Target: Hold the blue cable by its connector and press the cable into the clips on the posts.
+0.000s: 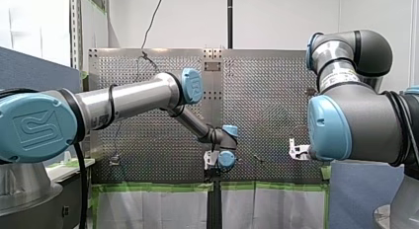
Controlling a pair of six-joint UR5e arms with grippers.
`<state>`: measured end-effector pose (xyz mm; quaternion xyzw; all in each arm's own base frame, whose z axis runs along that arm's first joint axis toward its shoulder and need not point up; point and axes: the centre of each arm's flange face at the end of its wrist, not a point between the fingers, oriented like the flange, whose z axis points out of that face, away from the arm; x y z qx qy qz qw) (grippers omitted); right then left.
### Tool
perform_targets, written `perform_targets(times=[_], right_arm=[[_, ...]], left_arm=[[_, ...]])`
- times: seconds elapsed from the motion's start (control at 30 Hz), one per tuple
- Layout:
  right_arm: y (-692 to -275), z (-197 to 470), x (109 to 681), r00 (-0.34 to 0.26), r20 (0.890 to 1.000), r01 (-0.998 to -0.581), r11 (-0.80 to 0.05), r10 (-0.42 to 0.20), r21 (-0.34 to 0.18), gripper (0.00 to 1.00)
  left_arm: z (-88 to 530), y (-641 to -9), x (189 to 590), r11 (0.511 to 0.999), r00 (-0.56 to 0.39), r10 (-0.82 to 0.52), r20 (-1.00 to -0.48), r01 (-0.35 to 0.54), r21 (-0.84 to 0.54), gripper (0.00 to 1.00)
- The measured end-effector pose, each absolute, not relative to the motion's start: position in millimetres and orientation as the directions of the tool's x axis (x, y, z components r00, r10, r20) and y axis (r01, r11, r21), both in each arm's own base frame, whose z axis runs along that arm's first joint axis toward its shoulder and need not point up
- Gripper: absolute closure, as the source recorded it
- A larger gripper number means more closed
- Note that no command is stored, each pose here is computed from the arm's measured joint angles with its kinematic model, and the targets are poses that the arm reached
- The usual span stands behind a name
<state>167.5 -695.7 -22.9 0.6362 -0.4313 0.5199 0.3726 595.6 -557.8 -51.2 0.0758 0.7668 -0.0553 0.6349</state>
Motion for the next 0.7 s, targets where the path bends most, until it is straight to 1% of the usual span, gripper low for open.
perform_targets(times=[0.03,0.27,0.4,0.5,0.6,0.7], right_arm=[[-695.5,-23.5,167.5,0.087,0.983,-0.936,-0.350,-0.162,0.026,1.00],[-694.9,-25.2,167.7,0.088,0.982,-0.936,-0.351,-0.165,0.024,1.00],[-694.8,-25.7,167.8,0.088,0.982,-0.936,-0.352,-0.166,0.024,1.00],[-694.7,-25.8,167.9,0.088,0.982,-0.936,-0.352,-0.166,0.024,1.00],[-693.5,-26.6,169.8,0.091,0.981,-0.934,-0.356,-0.171,0.024,1.00],[-692.5,-27.1,171.4,0.092,0.980,-0.933,-0.359,-0.175,0.024,1.00]], left_arm=[[-51.2,-559.5,594.6,0.981,-0.183,0.044,-0.982,0.194,0.008,0.00],[-55.6,-567.8,583.1,0.967,-0.214,0.056,-0.975,0.256,-0.001,0.00],[-63.0,-570.6,570.6,0.954,-0.248,0.105,-0.963,0.300,0.027,0.00],[-70.3,-570.2,558.4,0.948,-0.272,0.156,-0.950,0.311,0.067,0.00],[-74.2,-570.9,545.9,0.941,-0.288,0.205,-0.935,0.322,0.107,0.00],[-70.7,-576.4,531.3,0.923,-0.291,0.250,-0.923,0.358,0.137,0.00]])
